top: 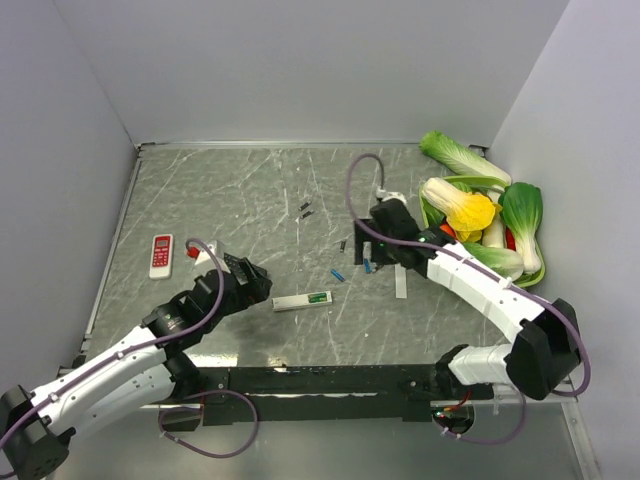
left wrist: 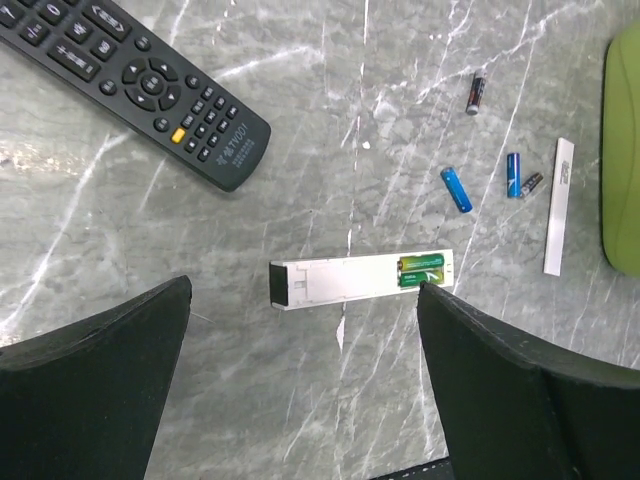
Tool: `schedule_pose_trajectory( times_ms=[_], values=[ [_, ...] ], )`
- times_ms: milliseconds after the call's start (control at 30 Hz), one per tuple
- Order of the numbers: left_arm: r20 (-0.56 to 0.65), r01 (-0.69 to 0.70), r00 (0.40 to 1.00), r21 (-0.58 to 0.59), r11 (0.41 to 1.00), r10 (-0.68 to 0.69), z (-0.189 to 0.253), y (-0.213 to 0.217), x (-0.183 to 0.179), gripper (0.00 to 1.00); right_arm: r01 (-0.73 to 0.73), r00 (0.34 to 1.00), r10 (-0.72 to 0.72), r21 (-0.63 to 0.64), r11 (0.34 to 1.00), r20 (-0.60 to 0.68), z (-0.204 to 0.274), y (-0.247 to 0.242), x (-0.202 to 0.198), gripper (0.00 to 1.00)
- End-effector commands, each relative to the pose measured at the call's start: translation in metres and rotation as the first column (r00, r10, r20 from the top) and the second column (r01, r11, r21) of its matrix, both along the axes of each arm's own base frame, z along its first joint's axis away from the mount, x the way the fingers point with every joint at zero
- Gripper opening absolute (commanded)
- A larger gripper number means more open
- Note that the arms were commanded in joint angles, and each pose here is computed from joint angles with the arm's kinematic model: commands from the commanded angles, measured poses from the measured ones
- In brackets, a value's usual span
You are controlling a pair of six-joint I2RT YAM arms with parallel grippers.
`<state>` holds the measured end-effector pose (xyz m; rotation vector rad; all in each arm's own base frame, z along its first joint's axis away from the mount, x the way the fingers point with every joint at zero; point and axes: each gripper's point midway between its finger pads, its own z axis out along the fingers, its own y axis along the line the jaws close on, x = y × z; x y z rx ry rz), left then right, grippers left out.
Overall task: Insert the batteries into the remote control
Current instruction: Load the battery into the remote control, then pick up the battery cover at the center of the board.
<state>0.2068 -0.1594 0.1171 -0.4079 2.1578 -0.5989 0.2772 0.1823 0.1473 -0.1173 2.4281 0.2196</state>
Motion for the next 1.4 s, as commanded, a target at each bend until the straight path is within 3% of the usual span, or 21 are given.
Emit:
schedule_pose_trajectory(
  times_ms=[0,200,400,600,1033,1367],
  values=[
    [0.078,-0.032,0.996,-0.001,0.999,0.032,0.031,0.008,0.009,0.99,0.077,0.990,-0.077,-0.009,0.997,-0.116,-0.034,-0.046,-0.008,1.00],
    [0.139,-0.053,0.989,0.003,0.999,0.052,0.054,0.021,0.009,0.99,0.147,0.961,-0.146,-0.014,0.989,-0.233,-0.073,-0.081,-0.002,0.94],
    [0.178,-0.046,0.983,-0.011,0.999,0.048,0.078,0.029,0.002,0.99,0.179,0.938,-0.185,-0.048,0.983,-0.294,-0.099,-0.097,0.010,0.76],
    [0.225,-0.066,0.972,0.007,0.998,0.062,0.108,0.045,-0.004,0.99,0.157,0.909,-0.182,-0.097,0.983,-0.375,-0.122,-0.099,0.011,0.65],
    [0.305,-0.134,0.944,0.014,0.991,0.123,0.132,0.071,-0.009,0.99,0.148,0.857,-0.212,-0.169,0.974,-0.470,-0.142,-0.108,-0.002,0.57],
    [0.305,-0.138,0.944,0.024,0.990,0.124,0.132,0.073,-0.010,0.99,0.141,0.889,-0.193,-0.153,0.978,-0.416,-0.130,-0.109,0.001,0.16]
  ],
)
